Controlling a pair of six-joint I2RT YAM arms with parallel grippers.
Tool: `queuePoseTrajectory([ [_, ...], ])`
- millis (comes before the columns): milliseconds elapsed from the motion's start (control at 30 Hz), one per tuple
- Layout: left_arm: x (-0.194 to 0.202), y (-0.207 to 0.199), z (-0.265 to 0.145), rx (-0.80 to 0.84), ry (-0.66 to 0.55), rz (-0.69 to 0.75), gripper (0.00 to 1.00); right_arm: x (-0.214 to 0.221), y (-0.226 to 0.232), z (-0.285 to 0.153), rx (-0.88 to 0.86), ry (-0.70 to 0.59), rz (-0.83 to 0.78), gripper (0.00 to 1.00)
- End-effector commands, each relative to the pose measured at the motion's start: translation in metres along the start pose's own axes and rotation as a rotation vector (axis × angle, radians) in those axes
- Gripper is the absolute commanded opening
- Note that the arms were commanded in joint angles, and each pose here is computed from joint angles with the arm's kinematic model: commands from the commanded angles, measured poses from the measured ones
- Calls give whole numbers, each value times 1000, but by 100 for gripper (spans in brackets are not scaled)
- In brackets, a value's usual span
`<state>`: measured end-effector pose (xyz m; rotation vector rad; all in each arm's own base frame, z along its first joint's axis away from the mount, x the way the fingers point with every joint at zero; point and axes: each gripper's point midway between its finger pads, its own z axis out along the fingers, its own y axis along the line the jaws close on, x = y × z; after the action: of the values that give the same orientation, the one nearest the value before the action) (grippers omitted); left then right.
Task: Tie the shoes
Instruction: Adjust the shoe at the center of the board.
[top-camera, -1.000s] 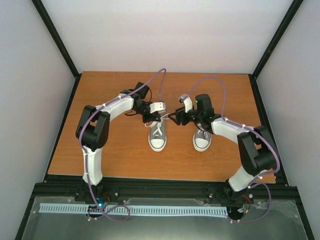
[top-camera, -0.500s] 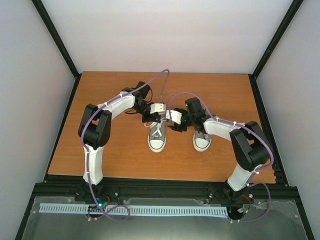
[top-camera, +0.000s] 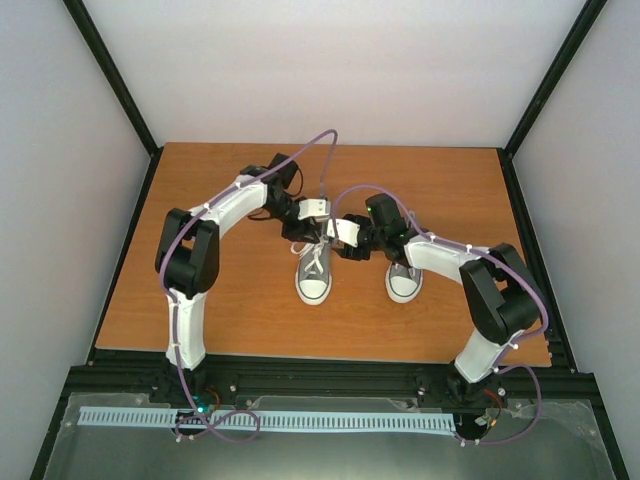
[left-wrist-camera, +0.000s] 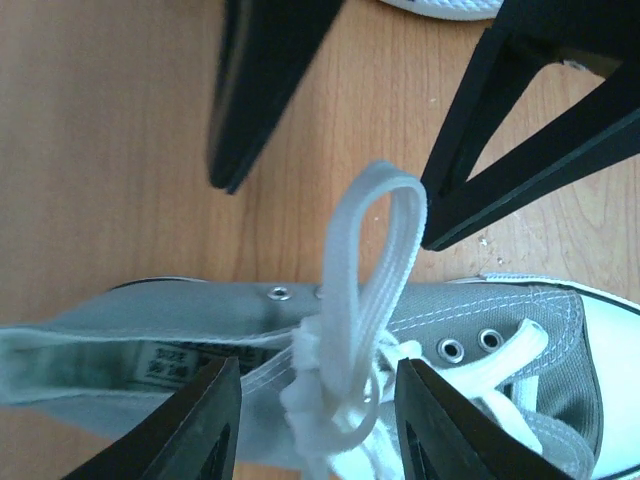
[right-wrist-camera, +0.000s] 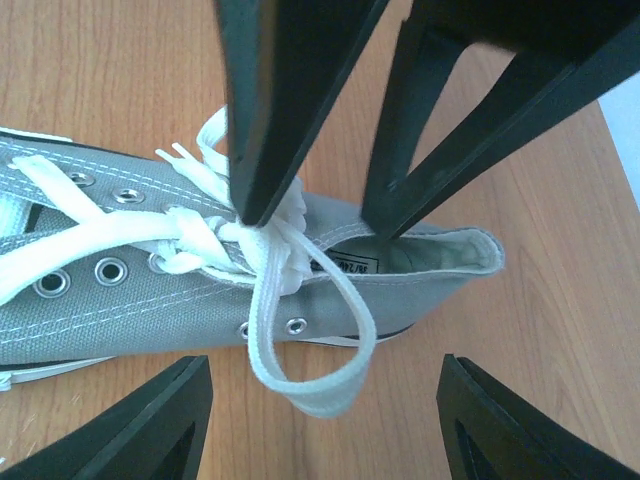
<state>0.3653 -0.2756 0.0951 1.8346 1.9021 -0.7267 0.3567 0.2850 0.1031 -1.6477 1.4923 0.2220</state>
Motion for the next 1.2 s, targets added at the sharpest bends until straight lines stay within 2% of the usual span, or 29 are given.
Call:
queuePoseTrajectory([
  [0,-23,5,-53,-62,-56,49,46,-11,-9,-13,47,-13,35,64],
  [133,-8,-12,-67,-68,-6,7,43,-15,-12,-24,76,-22,90,64],
  [300,30,-53,-45,40,53,-70,21,-22,-18,-36,136,-62,163,62],
  [367,45,-57,-32,63,84,-105,17,-24,-17,-39,143,-75,183,62],
  [533,66,-54,-1,79,161,-130,17,-20,-18,-38,153,-62,220,61],
  [733,83,-36,19,68,227,-136,23,-17,-15,-39,157,-59,224,60],
  [1033,85,-7,25,-9,252,-120,35,-17,-12,-40,154,-58,224,60],
  [1167,81,0,20,-21,239,-91,36,-16,-12,-42,154,-50,218,60],
])
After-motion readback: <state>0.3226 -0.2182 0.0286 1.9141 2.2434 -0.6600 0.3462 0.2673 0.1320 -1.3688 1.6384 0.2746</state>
